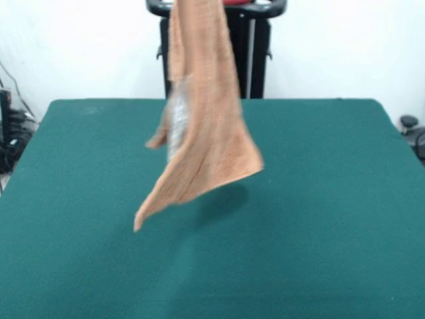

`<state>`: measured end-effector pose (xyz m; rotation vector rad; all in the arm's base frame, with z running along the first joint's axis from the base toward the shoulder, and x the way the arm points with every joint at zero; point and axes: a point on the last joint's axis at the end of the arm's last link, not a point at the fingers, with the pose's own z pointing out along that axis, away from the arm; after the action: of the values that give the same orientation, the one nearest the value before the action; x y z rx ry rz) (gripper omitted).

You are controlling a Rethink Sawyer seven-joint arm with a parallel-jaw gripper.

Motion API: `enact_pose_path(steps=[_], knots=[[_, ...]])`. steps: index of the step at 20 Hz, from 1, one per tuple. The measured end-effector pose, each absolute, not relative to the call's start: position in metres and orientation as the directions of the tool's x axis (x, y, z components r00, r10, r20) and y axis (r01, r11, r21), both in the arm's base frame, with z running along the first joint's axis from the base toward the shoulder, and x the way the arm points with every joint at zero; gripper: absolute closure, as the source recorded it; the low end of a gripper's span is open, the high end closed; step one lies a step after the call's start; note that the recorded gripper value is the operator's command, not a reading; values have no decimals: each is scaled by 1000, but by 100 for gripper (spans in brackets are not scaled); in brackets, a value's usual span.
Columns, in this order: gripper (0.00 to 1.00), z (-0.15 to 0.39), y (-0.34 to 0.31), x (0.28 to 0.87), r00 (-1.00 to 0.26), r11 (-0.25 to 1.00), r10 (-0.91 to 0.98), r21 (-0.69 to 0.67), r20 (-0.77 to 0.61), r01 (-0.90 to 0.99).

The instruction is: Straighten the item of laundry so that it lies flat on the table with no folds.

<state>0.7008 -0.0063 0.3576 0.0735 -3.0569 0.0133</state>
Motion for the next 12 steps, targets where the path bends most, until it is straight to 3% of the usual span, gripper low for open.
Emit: enact_pose_path(steps=[12], knots=[[100, 366, -2, 709, -997, 999, -49, 0, 60, -49]])
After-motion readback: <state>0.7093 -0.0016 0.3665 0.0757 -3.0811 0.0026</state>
